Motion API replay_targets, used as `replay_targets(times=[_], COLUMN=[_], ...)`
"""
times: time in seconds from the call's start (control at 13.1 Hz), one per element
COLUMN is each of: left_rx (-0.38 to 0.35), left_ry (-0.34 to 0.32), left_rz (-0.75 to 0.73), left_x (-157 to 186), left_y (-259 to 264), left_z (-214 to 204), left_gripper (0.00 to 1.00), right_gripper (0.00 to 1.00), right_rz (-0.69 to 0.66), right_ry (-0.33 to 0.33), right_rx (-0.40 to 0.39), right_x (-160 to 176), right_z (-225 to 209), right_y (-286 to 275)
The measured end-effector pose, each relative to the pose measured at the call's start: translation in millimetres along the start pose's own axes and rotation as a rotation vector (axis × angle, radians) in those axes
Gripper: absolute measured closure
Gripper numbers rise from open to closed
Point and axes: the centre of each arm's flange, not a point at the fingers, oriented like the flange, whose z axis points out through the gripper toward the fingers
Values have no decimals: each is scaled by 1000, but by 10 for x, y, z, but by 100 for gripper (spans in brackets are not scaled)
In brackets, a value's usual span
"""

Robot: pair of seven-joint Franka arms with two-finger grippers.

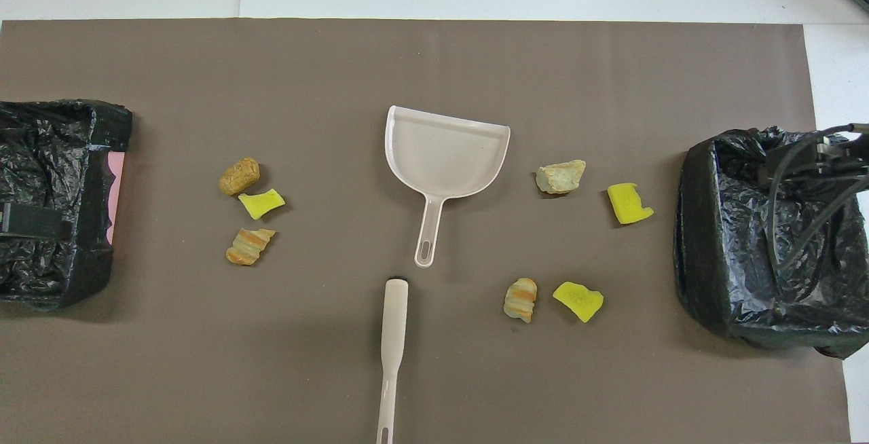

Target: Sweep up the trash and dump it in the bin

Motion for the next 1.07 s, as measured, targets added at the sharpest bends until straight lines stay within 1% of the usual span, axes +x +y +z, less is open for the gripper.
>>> replay_targets(times=[1.07], left_rx=[1], left_ry=[0], left_rz=[6], left_x=[0], left_y=[32], left_z=[1], left_gripper=[0], right_gripper=[0], right_rz=[-1], right_ry=[-1], right_rx=[0], right_x=[0], right_z=[3], right_y=[-4])
